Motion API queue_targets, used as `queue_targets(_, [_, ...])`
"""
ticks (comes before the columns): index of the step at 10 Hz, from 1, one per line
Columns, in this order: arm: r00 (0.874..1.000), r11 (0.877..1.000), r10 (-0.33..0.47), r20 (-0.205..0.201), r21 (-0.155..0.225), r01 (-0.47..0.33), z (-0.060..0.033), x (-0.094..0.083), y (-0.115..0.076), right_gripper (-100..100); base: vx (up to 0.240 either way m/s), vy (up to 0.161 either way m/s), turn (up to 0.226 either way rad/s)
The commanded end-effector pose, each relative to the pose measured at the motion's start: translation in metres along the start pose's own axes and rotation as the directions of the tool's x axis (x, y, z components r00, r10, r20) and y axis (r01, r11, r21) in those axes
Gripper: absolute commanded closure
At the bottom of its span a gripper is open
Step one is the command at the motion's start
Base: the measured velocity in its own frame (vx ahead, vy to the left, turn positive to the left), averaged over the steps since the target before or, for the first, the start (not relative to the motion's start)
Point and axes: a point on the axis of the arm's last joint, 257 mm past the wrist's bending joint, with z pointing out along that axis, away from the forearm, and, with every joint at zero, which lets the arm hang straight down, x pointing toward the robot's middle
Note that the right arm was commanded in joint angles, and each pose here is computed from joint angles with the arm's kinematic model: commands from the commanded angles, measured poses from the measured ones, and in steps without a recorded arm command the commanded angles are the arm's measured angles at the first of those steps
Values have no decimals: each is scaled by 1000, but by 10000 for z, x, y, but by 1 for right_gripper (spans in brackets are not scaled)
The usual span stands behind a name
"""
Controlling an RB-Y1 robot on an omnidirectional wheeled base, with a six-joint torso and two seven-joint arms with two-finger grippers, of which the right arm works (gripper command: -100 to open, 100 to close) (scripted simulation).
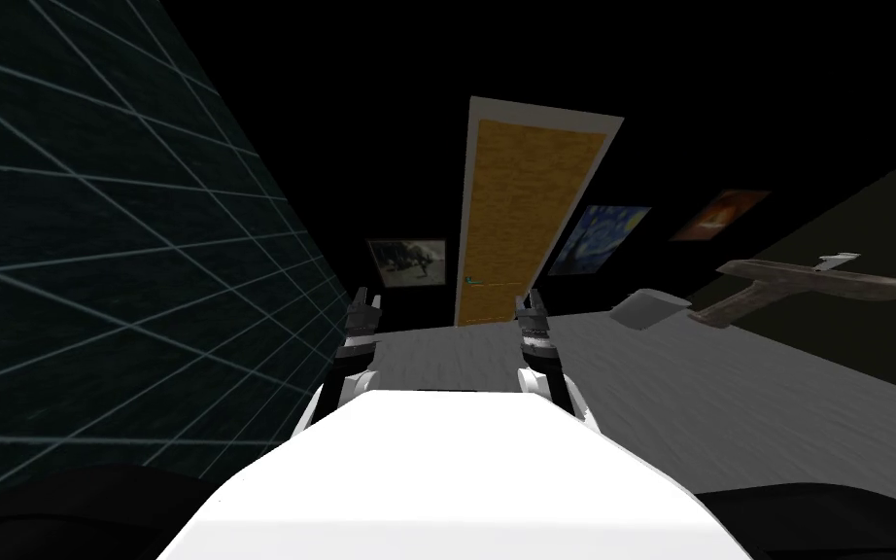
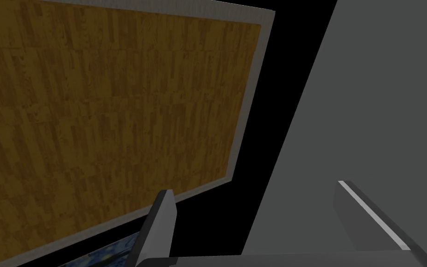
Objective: Pull the door open
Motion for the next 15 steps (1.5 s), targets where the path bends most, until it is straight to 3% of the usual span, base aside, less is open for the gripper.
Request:
queue_targets(1, [1000, 1000, 9, -3, 25, -9, -40, 10, -152, -100, 114, -9, 65])
queue_targets(7, [1000, 995, 28, -7, 93, -28, -179, 3, -558, -100, 75, -1, 48])
queue_targets(15, [998, 974, 60, -3, 219, -58, -514, -42, -1273, -100, 78, -6, 60])
